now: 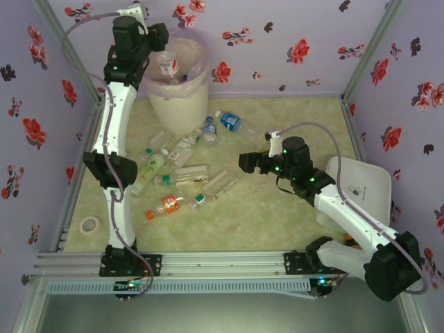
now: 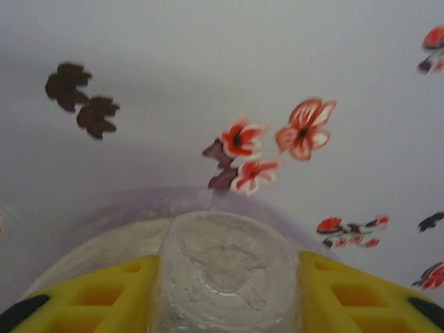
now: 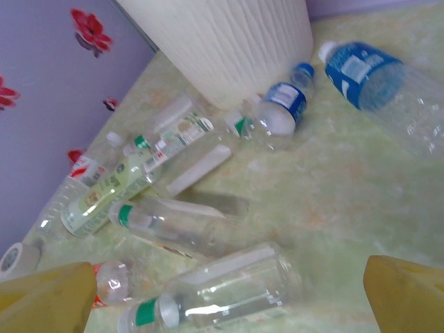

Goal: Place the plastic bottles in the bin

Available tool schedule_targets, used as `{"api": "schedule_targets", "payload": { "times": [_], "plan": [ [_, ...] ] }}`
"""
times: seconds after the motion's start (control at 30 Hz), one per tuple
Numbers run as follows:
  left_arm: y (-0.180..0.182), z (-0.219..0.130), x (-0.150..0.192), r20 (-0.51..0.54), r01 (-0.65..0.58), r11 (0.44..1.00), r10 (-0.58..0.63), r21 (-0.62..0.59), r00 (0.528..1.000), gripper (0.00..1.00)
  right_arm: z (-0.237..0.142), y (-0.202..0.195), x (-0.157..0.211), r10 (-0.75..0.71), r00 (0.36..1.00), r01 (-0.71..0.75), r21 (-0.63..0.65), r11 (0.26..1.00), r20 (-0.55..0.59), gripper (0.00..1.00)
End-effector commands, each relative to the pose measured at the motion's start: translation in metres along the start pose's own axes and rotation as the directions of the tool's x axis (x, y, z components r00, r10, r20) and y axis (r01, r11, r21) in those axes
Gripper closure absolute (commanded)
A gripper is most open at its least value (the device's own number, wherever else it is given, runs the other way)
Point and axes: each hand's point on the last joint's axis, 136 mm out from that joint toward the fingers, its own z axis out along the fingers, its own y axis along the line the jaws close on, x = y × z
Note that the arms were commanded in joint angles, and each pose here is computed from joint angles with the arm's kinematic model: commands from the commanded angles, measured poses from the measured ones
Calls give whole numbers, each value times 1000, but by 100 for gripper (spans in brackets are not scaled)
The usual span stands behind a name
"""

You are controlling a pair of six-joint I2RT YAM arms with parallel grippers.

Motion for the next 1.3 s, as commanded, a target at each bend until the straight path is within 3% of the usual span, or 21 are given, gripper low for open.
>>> {"api": "schedule_targets", "payload": {
  "times": [0.0, 0.13, 0.3, 0.43, 0.6, 0.8, 1.03, 1.27],
  "plan": [
    [6, -2, 14, -50, -57, 998, 56, -12, 997, 72, 4, -22, 9, 123, 990, -112, 130, 985, -75, 2],
    [13, 12, 59, -174, -125, 992, 121, -10, 977, 73, 23, -26, 20, 374, 920, -350, 187, 918, -115, 5],
    [12, 20, 106, -307, -193, 981, 193, 30, 932, 71, 42, -20, 35, 470, 881, -435, 295, 851, -56, 10],
    [11, 22, 123, -352, -236, 969, 245, 69, 903, 51, 54, -23, 52, 550, 835, -521, 326, 789, 5, 12],
    [7, 19, 108, -325, -217, 972, 234, 89, 916, 28, 68, -25, 66, 619, 785, -587, 354, 728, 29, 14],
    [-11, -4, 52, -199, -237, 965, 255, 109, 946, 7, 77, -19, 97, 669, 743, -583, 471, 662, -21, 13],
    [-10, -56, -8, -130, -198, 973, 213, 117, 968, 1, 86, 15, 130, 654, 753, -523, 531, 667, -80, 13],
    [-4, -102, 1, -222, -201, 971, 226, 131, 948, 0, 109, 37, 145, 652, 749, -486, 574, 659, -114, 14]
  ]
}}
